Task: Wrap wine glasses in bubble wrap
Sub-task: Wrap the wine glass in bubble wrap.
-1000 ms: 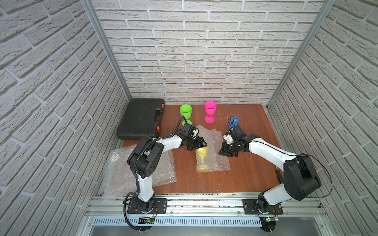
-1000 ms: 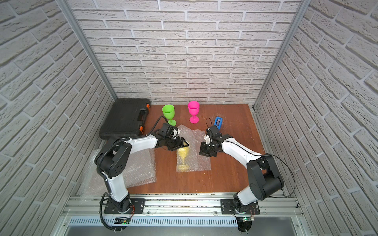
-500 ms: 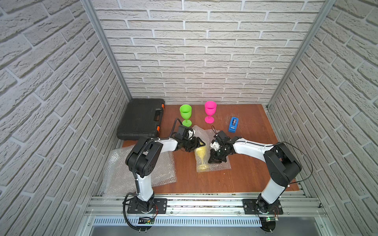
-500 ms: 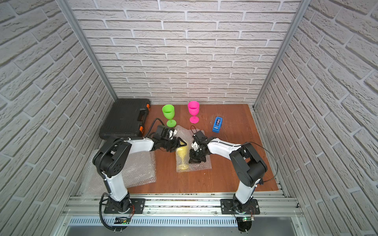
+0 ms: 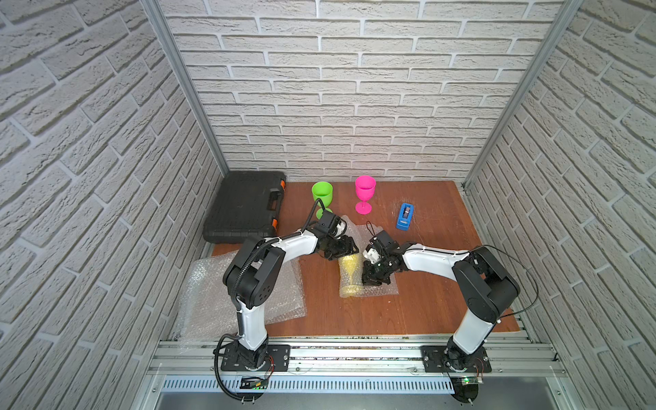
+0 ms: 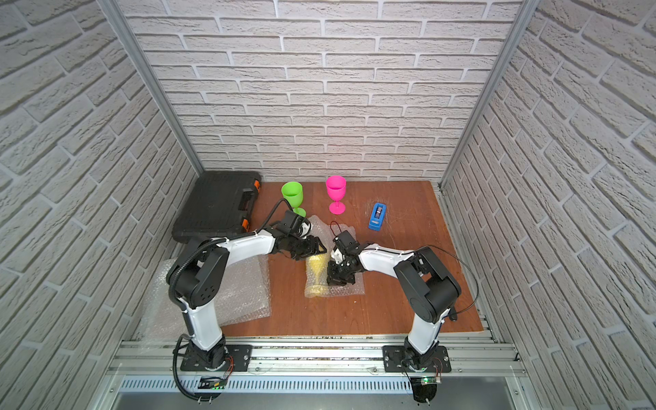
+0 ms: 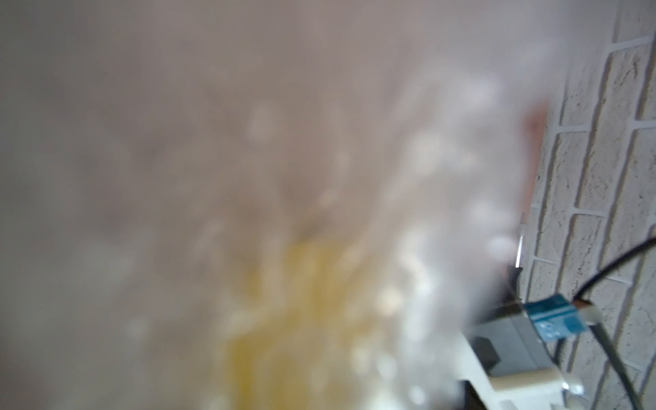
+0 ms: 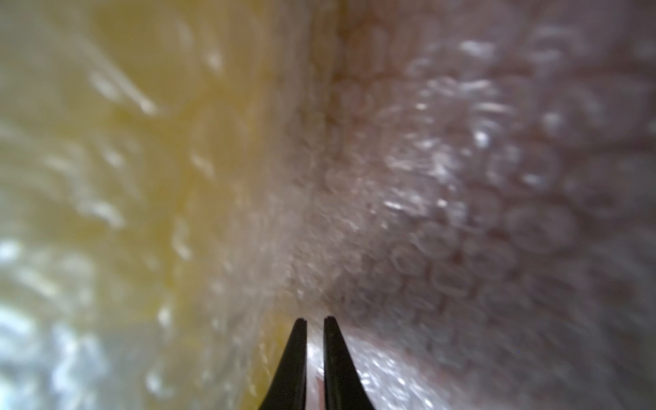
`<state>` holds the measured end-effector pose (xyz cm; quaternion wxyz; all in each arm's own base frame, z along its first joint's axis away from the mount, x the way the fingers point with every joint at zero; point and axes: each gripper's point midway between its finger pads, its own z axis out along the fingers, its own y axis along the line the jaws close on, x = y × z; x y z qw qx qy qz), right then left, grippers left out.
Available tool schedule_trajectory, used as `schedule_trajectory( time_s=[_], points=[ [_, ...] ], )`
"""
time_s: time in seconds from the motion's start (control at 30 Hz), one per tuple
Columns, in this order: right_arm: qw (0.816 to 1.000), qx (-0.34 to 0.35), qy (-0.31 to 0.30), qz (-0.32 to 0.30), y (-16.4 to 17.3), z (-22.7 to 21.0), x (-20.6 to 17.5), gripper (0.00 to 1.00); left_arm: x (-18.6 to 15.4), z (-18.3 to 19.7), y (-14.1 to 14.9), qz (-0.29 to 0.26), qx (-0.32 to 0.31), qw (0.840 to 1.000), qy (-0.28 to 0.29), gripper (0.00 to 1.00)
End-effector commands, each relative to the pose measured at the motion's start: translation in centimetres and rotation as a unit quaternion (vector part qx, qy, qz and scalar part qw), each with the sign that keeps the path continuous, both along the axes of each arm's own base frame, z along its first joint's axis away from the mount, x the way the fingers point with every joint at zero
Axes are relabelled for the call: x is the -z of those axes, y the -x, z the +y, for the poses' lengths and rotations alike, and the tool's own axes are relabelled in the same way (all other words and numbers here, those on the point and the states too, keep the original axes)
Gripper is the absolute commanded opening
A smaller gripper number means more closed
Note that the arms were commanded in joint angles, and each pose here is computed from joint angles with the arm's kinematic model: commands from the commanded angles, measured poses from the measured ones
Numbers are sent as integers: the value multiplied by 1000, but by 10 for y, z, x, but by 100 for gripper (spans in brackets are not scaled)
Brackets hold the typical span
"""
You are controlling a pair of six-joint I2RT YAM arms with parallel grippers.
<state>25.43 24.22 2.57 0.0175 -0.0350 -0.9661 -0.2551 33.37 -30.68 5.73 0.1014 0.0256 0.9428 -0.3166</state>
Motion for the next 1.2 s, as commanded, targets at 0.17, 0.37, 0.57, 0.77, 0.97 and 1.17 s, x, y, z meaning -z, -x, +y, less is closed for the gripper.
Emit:
schedule_trajectory(
  time_s=[0.17,0.37,0.57,0.77,0.97,1.17],
  points=[
    [997,38,17,-59,-41,-33,-32,13,36,24,17,34,3,996,-82,45],
    [997,32,-22,-65,-88,-12,-33,13,34,20,18,35,5,997,-71,43],
    [994,30,-84,-67,-130,16,-20,13,33,20,19,38,8,997,-70,43],
    [989,44,-109,-93,-162,23,-23,13,39,26,24,50,12,994,-96,44],
    [983,57,-133,-109,-182,25,-23,13,42,30,28,60,13,990,-124,44],
    [982,58,-108,-140,-184,15,-37,12,45,37,30,65,9,985,-158,44]
  ],
)
